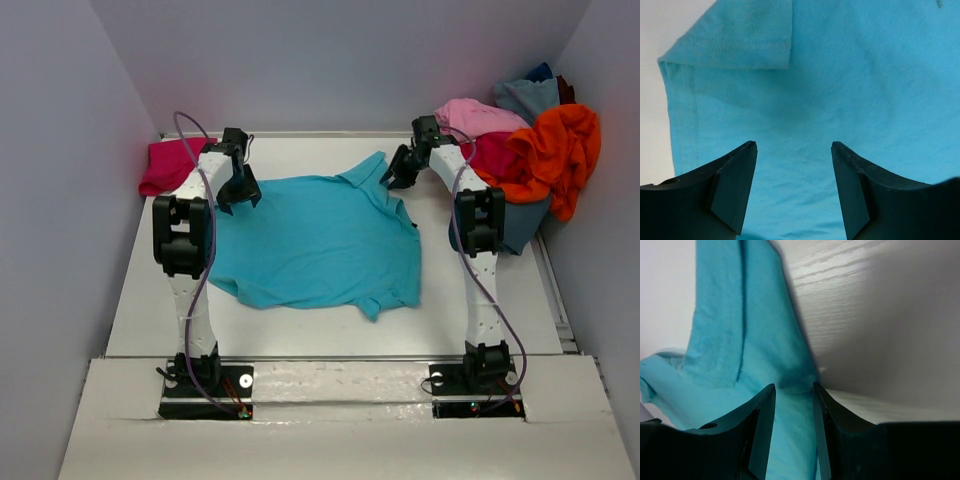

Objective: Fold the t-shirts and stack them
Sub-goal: Flatten the tshirt out

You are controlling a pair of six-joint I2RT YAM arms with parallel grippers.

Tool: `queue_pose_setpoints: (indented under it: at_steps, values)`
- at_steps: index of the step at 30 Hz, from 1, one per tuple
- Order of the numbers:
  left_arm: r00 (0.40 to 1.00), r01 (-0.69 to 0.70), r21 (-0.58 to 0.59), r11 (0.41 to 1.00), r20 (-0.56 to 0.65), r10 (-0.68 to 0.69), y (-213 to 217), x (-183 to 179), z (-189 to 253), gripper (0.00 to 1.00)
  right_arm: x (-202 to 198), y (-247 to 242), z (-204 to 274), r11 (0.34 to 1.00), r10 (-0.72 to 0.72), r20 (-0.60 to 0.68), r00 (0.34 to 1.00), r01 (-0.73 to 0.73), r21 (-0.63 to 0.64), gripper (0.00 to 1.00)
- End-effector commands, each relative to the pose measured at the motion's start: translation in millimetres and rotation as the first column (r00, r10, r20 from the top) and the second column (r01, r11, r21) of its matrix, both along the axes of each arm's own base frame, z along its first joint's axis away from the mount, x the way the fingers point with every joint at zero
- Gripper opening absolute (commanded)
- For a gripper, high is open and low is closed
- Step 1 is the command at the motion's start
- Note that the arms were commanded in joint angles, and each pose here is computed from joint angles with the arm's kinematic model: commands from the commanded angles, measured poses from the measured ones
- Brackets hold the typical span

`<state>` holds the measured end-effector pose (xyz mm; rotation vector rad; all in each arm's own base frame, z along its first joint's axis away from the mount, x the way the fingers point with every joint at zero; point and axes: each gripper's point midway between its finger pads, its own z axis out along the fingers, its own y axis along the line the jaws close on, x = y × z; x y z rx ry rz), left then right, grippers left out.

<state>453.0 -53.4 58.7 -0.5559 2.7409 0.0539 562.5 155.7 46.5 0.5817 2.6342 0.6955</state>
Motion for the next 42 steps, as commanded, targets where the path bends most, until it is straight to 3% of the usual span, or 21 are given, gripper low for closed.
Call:
queue_pose_setpoints:
  at_steps: [1,22,36,42]
  values:
    - [0.998,0.013,0.004,1.0,0.065,-0.013,2.3,7.0,34.5,0.72,10.5,-3.7,2.5,1.0,-0.015,0.03,0.999,0.016,-0.022,0.43]
    - [0.998,0.019,-0.006,1.0,0.056,-0.018,-0.5,12.1,30.8,0.72,4.3,-20.3,-11.6,0.992,-0.023,0.002,1.0,0.023,-0.123,0.42]
    - [0.999,0.005,-0.003,1.0,0.052,-0.005,4.6,12.3,30.2,0.72,10.8,7.5,-29.4,0.999,0.028,-0.007,1.0,-0.028,0.031,0.38]
    - [0.999,0.005,-0.007,1.0,0.047,-0.005,3.7,12.1,28.1,0.72,18.8,3.9,-29.3,1.0,0.023,0.012,1.0,-0.023,0.004,0.28]
